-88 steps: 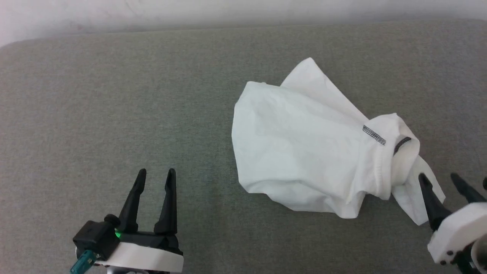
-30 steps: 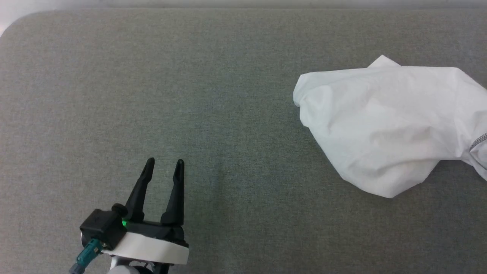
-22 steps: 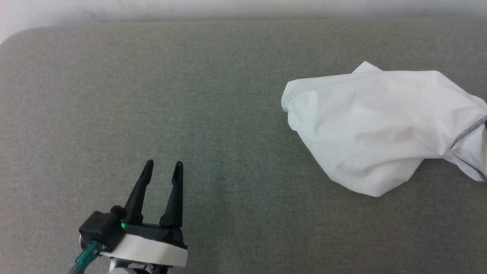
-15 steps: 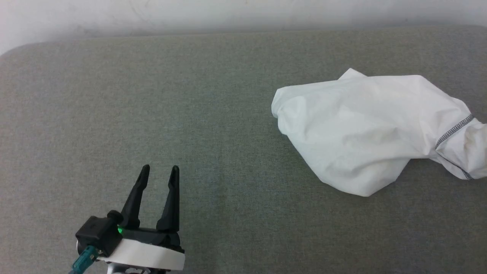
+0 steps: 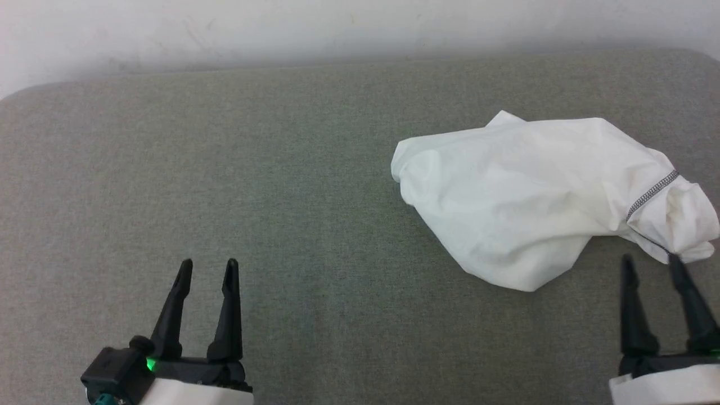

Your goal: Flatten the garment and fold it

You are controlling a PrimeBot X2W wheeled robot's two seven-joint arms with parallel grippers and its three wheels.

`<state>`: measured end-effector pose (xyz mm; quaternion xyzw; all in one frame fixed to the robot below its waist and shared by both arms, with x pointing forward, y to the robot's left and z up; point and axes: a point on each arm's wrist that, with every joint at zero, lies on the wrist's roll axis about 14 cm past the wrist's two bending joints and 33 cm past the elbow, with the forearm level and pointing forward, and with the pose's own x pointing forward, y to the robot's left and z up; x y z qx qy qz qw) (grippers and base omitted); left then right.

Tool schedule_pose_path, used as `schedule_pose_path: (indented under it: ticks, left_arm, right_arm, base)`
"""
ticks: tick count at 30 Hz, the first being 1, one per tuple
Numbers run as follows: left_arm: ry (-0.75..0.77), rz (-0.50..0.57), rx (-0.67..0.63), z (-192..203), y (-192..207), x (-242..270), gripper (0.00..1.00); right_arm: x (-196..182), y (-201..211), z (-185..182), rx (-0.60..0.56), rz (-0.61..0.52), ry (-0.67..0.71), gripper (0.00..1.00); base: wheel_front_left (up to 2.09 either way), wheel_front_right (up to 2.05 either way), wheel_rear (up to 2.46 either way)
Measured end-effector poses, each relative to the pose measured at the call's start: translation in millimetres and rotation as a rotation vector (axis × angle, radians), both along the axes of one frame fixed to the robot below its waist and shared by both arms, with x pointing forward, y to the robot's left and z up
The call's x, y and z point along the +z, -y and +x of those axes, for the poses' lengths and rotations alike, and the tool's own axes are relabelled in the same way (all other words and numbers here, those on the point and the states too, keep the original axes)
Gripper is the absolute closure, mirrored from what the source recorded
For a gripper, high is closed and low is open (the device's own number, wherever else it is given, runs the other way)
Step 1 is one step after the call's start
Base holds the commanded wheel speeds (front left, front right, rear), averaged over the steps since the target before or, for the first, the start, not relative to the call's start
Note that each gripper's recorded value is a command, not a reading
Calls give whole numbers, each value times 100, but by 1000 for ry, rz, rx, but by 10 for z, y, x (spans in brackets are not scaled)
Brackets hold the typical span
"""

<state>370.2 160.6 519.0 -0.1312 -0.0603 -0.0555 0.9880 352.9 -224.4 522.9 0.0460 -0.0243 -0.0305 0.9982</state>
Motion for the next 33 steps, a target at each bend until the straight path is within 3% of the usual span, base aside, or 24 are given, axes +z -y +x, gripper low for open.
schedule_pose_path:
  ticks: [8, 15, 24, 33]
  left_arm:
    - [4, 35, -54, 7, 173, -2, 0]
    - [25, 135, -254, 526, 631, 214, 0]
    - [-170, 228, -507, 1112, 1312, 39, 0]
    - [-398, 252, -633, 1258, 1662, -530, 0]
  right_arm:
    - [-147, -107, -39, 23, 11, -7, 0]
    - [-136, -122, 114, 31, -5, 1, 0]
    - [-383, -193, 286, 55, -7, -82, 0]
    - [-583, -215, 417, 63, -8, -141, 0]
  base:
    - [0, 0, 0]
    - [0, 0, 0]
    - [0, 0, 0]
    - [0, 0, 0]
